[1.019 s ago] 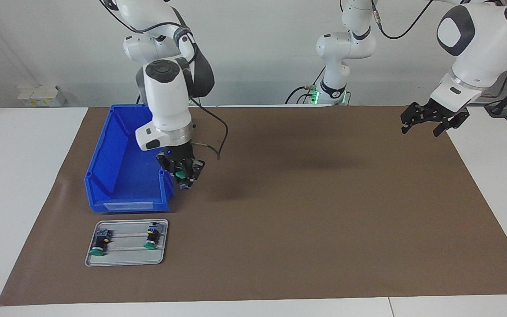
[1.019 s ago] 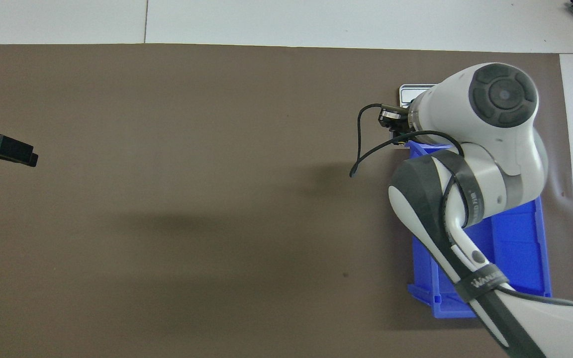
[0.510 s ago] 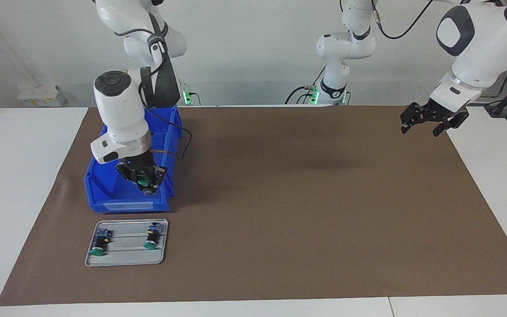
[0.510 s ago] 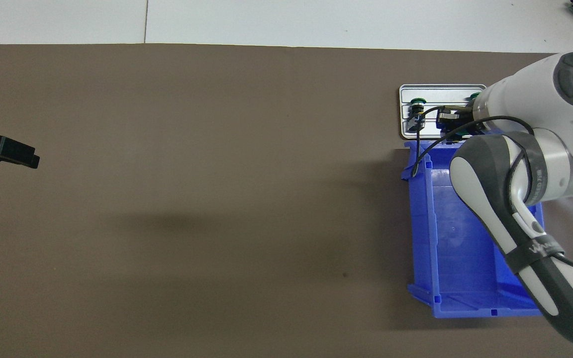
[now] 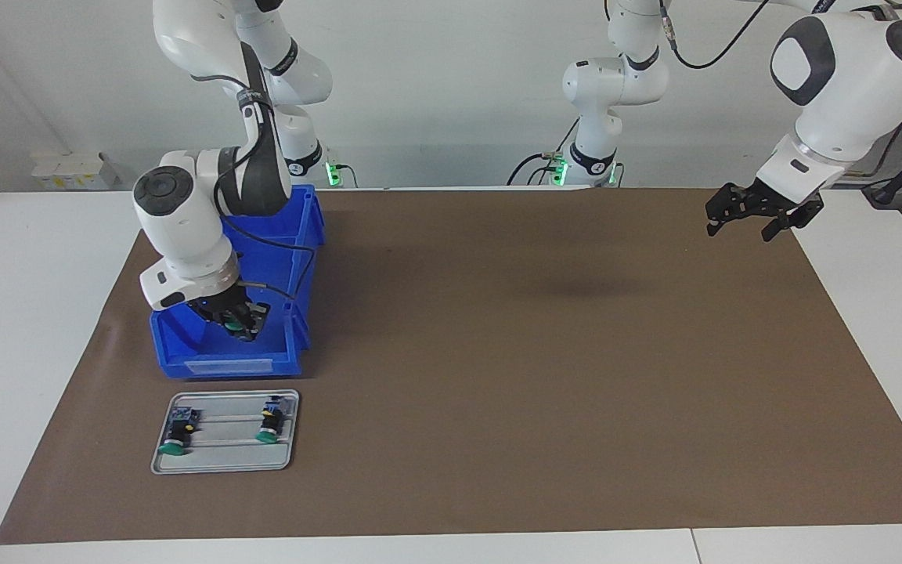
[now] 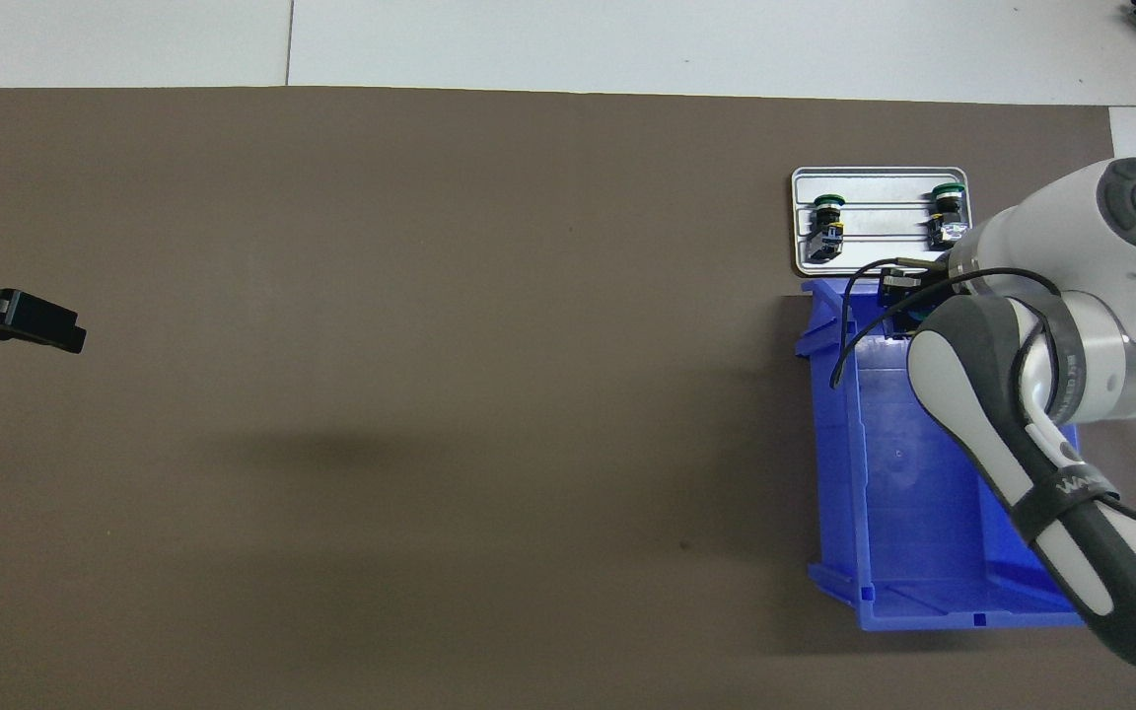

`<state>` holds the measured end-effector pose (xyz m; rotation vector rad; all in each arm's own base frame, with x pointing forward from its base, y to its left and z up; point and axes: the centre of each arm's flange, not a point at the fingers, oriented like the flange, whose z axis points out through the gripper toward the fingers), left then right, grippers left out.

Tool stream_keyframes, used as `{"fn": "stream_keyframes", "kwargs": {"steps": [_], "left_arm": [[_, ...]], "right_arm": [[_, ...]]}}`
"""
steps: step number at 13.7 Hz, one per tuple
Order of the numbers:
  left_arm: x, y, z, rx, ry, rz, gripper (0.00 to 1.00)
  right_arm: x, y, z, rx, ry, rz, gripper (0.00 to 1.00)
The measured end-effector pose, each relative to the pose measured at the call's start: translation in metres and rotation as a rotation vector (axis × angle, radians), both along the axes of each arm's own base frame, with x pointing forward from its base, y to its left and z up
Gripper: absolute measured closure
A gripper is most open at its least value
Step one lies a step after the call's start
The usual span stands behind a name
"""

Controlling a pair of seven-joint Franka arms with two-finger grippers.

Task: Place and press button with both arms
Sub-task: 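Lower the button into the blue bin with the right gripper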

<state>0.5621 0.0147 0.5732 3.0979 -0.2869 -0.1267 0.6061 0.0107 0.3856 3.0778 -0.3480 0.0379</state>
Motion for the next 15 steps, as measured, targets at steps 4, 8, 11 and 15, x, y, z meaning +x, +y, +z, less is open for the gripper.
{"fn": "stream_keyframes", "kwargs": {"steps": [4, 8, 11, 15], "left_arm": [[-0.002, 0.0, 0.001, 0.0, 0.0, 0.0, 0.0], [-0.003, 0.0, 0.0, 0.0, 0.001, 0.0, 0.0], [-0.003, 0.0, 0.001, 0.0, -0.001, 0.0, 0.0], [-0.003, 0.003, 0.001, 0.0, -0.002, 0.005, 0.0]], "right_arm": [[-0.02, -0.019, -0.039, 0.006, -0.026, 0.031, 0.63], [-0.036, -0.025, -0.064, 0.009, -0.012, 0.035, 0.63], [-0.04, -0.024, -0.067, 0.008, -0.018, 0.055, 0.59], [-0.04, -0.025, -0.063, 0.008, -0.023, 0.059, 0.33]]}}
